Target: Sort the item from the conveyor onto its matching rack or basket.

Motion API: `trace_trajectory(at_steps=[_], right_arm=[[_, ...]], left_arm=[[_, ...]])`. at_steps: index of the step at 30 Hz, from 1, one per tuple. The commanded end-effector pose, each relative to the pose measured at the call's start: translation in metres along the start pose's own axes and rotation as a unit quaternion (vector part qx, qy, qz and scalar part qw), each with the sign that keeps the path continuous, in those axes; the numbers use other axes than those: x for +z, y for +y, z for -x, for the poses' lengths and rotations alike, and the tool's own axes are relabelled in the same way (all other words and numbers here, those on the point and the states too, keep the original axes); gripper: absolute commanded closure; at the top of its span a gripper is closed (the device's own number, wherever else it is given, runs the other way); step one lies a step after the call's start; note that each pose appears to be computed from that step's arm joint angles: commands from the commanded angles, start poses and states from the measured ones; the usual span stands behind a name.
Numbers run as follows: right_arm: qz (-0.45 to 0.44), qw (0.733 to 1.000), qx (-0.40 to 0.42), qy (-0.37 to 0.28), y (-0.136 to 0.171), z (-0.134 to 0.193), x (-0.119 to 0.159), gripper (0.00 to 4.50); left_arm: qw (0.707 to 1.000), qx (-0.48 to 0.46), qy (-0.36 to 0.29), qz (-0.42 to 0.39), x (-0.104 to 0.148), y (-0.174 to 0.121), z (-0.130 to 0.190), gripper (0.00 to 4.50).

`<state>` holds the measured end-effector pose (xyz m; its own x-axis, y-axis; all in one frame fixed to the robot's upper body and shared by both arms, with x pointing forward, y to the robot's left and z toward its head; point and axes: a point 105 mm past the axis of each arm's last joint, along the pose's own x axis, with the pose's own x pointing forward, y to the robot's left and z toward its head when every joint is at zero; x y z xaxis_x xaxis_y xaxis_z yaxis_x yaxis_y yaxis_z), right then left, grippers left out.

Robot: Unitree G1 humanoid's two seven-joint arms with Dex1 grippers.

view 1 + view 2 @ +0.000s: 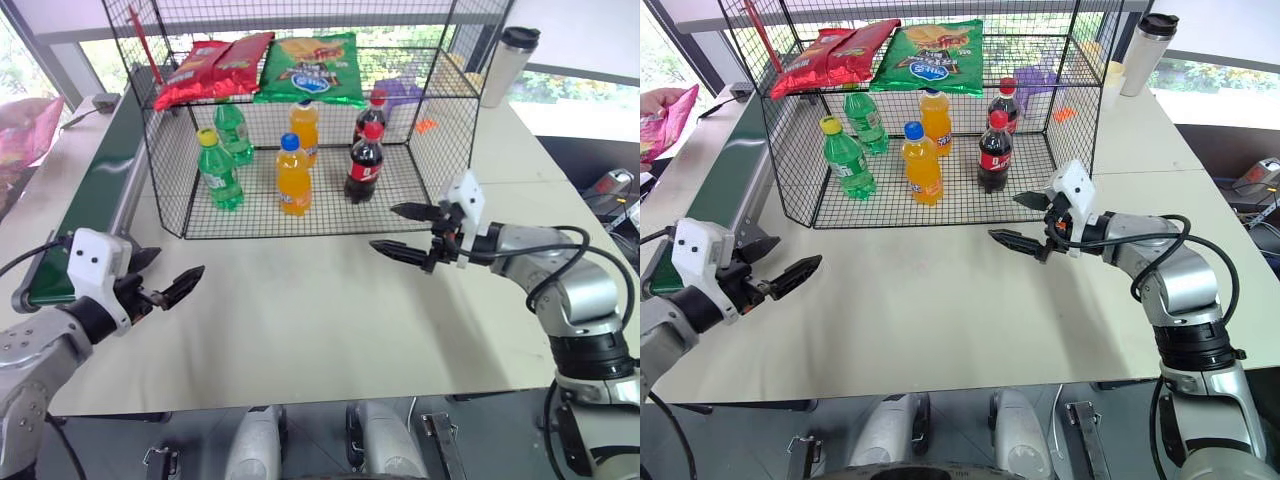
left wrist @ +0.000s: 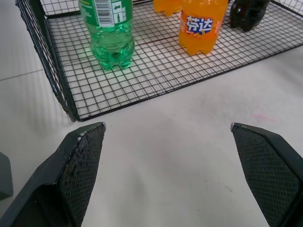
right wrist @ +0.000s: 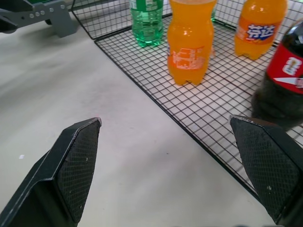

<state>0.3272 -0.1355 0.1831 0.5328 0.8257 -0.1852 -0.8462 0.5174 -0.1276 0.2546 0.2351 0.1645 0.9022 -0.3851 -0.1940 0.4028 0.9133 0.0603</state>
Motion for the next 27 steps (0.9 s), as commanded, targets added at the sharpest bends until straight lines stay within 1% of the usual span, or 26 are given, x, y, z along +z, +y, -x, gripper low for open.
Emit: trace_trajectory(at_steps=[1, 13, 22, 27], right_arm=[[0.023, 1.0, 0.001, -0.018, -0.0003, -0.0006, 0.0137, 0.0], [0.025, 0.999, -0.004, -0.02, -0.0016, -0.0007, 0.0153, 0.0], [0.025, 0.999, -0.008, -0.02, -0.0046, -0.003, 0.016, 0.0], [0.026, 0.999, -0.01, -0.022, -0.0039, -0.0034, 0.0166, 0.0]], left_arm=[[0.999, -0.003, -0.018, -0.033, 0.0116, -0.0045, 0.0004, 0.08], [0.999, 0.005, -0.03, -0.015, 0.0147, -0.0014, 0.0, 0.08], [0.999, 0.021, -0.03, -0.003, 0.0097, 0.0041, 0.0059, 0.08], [0.999, 0.018, -0.034, 0.001, 0.0097, 0.0013, 0.0019, 0.08]])
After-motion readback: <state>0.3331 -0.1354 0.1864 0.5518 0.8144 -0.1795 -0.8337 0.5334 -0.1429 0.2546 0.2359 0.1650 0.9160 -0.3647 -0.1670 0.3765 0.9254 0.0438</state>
